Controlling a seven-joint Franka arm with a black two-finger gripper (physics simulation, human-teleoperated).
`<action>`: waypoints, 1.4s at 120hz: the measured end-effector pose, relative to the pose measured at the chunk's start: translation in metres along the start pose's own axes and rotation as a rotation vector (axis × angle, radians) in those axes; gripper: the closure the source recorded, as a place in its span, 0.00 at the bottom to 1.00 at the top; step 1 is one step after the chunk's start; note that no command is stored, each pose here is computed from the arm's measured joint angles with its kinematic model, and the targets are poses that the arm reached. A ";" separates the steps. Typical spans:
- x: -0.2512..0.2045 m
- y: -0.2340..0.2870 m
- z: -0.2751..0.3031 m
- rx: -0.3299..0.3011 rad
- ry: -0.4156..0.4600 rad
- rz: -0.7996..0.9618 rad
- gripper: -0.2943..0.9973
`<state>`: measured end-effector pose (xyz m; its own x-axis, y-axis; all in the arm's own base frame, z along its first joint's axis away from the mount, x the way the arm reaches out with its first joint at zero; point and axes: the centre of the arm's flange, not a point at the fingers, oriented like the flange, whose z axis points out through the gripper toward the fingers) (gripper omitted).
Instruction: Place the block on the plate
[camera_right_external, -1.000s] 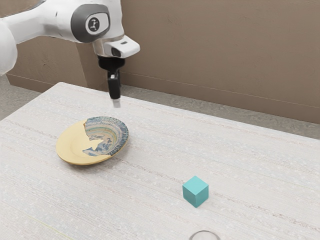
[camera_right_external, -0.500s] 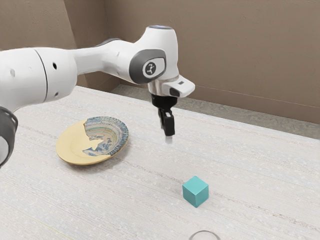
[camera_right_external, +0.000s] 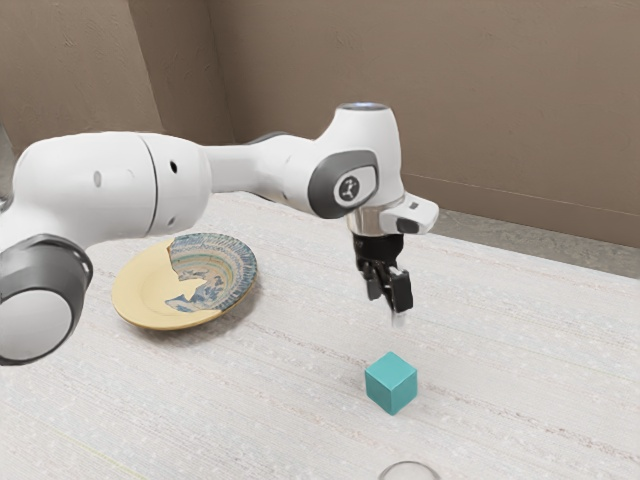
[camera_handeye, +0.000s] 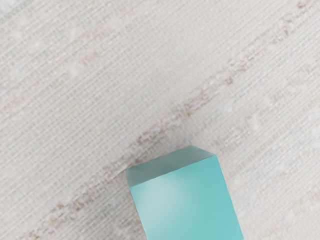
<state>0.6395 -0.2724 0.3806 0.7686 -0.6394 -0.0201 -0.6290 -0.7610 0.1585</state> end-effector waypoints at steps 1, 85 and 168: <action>0.000 0.000 0.001 0.000 0.000 -0.003 0.23; 0.007 0.019 0.100 0.003 -0.005 -0.131 0.23; -0.005 0.013 0.132 0.025 0.040 -0.189 0.42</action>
<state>0.6123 -0.2938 0.2529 0.8771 -0.4803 -0.0075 -0.4753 -0.8700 0.1310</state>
